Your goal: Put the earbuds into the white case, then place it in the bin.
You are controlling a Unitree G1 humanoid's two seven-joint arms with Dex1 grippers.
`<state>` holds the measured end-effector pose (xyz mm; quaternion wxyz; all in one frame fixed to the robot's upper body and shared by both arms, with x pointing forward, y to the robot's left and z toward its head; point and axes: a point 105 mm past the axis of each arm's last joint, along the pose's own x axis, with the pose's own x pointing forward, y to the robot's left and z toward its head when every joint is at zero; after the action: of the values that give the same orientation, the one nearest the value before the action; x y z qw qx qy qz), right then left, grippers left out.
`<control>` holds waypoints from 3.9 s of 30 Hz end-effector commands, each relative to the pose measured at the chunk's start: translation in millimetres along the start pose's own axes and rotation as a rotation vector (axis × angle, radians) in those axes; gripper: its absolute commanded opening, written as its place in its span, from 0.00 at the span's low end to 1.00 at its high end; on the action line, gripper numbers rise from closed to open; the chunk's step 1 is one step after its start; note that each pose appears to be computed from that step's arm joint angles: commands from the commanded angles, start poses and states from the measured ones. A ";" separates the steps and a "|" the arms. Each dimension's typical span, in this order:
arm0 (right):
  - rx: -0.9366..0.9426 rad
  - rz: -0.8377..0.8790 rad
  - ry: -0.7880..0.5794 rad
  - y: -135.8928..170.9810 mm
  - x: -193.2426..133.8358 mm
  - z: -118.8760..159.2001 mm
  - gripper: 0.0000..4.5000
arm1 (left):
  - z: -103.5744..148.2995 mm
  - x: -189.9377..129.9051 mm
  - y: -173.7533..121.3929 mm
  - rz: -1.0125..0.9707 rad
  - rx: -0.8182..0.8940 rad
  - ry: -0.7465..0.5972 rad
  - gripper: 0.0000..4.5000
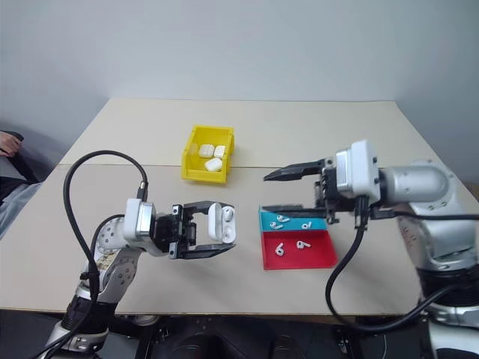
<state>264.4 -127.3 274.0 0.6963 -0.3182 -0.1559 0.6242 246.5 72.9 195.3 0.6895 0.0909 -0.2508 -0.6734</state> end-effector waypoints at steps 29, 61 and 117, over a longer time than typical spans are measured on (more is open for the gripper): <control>-0.280 0.644 0.791 -21.4 59.8 -151.0 0.57 | -17.9 -30.7 -36.7 0.077 0.021 0.154 0.62; -0.276 0.633 0.833 -19.8 62.0 -167.5 0.57 | -20.4 -27.8 -36.6 0.094 0.035 0.157 0.62; 0.114 -0.008 0.384 -55.5 -5.0 -33.9 0.19 | 12.2 2.6 -0.3 0.070 0.063 -0.033 0.62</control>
<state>344.4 -140.0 252.4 0.6975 -0.4389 0.0544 0.5638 244.8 75.2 192.8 0.7190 0.1003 -0.2603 -0.6366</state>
